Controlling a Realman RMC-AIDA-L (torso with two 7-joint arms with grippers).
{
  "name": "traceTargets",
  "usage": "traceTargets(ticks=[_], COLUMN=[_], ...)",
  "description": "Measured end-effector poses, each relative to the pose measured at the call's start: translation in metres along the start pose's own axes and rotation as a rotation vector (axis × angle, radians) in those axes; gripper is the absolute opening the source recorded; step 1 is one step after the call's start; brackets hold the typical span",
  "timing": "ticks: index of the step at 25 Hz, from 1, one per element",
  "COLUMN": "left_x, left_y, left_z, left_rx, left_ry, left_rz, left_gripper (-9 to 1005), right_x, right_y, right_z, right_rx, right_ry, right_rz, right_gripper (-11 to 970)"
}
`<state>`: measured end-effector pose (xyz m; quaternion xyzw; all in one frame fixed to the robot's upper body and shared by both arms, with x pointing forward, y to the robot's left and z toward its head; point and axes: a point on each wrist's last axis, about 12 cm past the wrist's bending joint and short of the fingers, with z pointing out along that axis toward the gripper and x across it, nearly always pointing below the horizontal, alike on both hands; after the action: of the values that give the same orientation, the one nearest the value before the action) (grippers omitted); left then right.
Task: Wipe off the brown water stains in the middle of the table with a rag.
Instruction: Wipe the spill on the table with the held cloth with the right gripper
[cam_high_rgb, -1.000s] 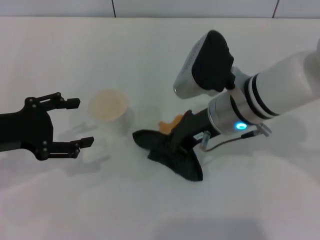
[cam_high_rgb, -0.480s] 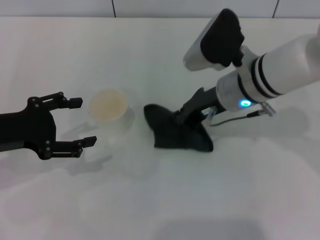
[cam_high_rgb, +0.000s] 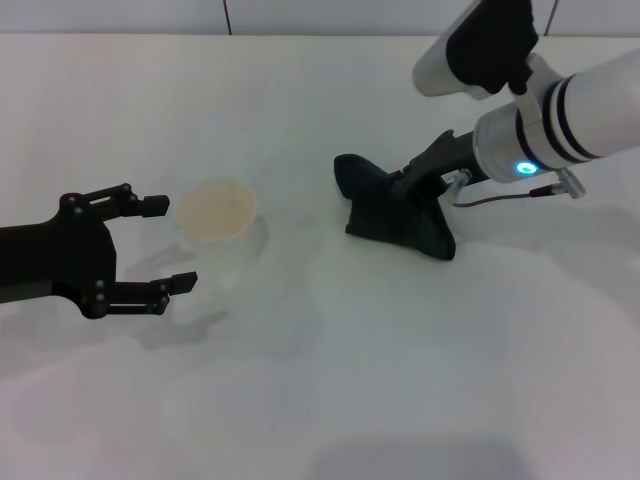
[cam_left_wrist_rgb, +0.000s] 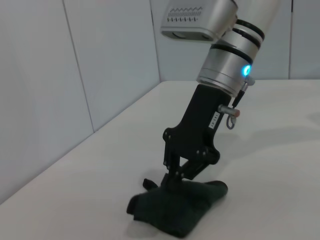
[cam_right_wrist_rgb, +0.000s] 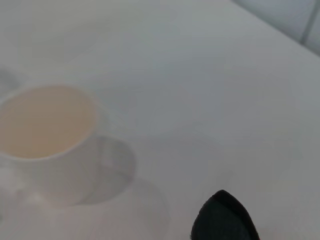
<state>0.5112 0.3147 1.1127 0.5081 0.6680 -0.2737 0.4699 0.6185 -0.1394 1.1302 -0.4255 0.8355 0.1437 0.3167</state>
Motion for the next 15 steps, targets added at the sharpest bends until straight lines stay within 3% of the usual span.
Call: traceTargets(ticks=[6,15], left_x=[0.0,-0.001], left_y=[0.0,0.001], left_z=[0.001,0.001], left_rx=[0.002,0.001], left_ry=[0.0,0.0], left_rz=[0.001,0.003], left_gripper=[890,889], right_x=[0.006,0.004], right_y=[-0.003,0.037], right_z=[0.001,0.005], right_rx=[0.011,-0.09], right_ry=[0.003,0.034], right_rz=[0.017,-0.051], right_gripper=[39,39])
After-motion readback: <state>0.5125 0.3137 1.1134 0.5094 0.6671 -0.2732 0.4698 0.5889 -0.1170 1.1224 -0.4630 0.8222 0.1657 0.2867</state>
